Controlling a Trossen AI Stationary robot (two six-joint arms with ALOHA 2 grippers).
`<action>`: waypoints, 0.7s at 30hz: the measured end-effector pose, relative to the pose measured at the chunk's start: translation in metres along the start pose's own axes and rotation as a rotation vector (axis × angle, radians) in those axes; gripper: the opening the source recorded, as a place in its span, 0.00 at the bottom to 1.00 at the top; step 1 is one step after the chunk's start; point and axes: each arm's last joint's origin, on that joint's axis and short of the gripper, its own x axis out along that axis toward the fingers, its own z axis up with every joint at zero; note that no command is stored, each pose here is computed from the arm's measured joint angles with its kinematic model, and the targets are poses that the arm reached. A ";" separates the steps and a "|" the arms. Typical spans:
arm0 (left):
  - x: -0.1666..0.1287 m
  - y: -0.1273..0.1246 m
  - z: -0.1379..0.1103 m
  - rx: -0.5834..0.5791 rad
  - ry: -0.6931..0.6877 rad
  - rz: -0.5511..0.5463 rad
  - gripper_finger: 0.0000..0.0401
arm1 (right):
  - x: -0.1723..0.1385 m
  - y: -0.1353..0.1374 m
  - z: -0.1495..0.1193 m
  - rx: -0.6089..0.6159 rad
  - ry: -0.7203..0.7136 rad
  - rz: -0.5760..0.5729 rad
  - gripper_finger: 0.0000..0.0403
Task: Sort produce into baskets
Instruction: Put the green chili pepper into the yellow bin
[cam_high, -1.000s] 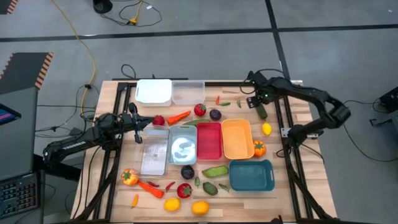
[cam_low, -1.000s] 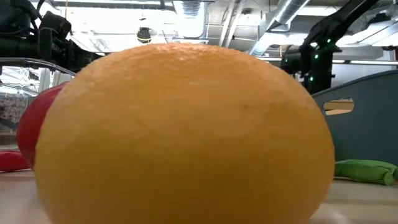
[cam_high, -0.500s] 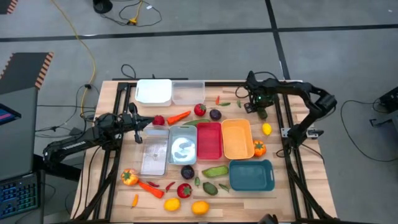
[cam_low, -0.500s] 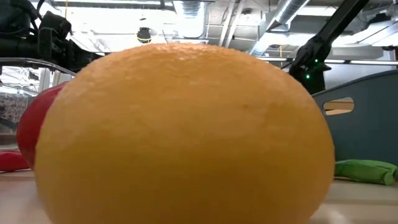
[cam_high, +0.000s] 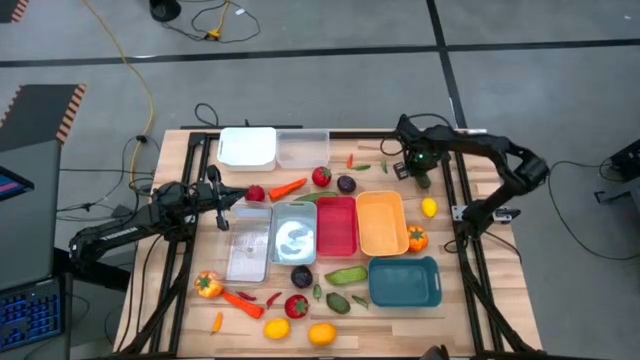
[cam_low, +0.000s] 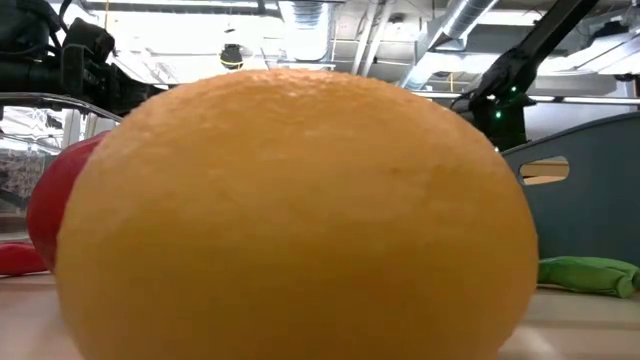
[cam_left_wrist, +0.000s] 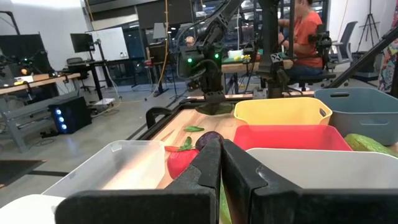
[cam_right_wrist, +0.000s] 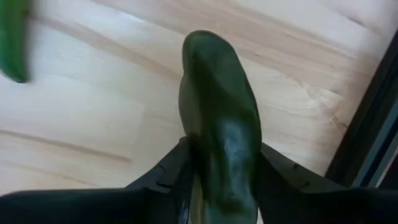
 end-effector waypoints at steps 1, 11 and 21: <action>0.000 0.000 0.000 0.000 0.000 0.000 0.00 | -0.003 -0.001 0.000 0.002 -0.013 0.005 0.38; 0.000 0.000 0.000 0.000 0.000 0.000 0.00 | -0.054 -0.006 -0.016 0.006 -0.150 0.265 0.41; 0.000 0.000 0.000 0.000 0.000 0.000 0.00 | -0.112 0.017 -0.062 -0.106 -0.307 0.510 0.42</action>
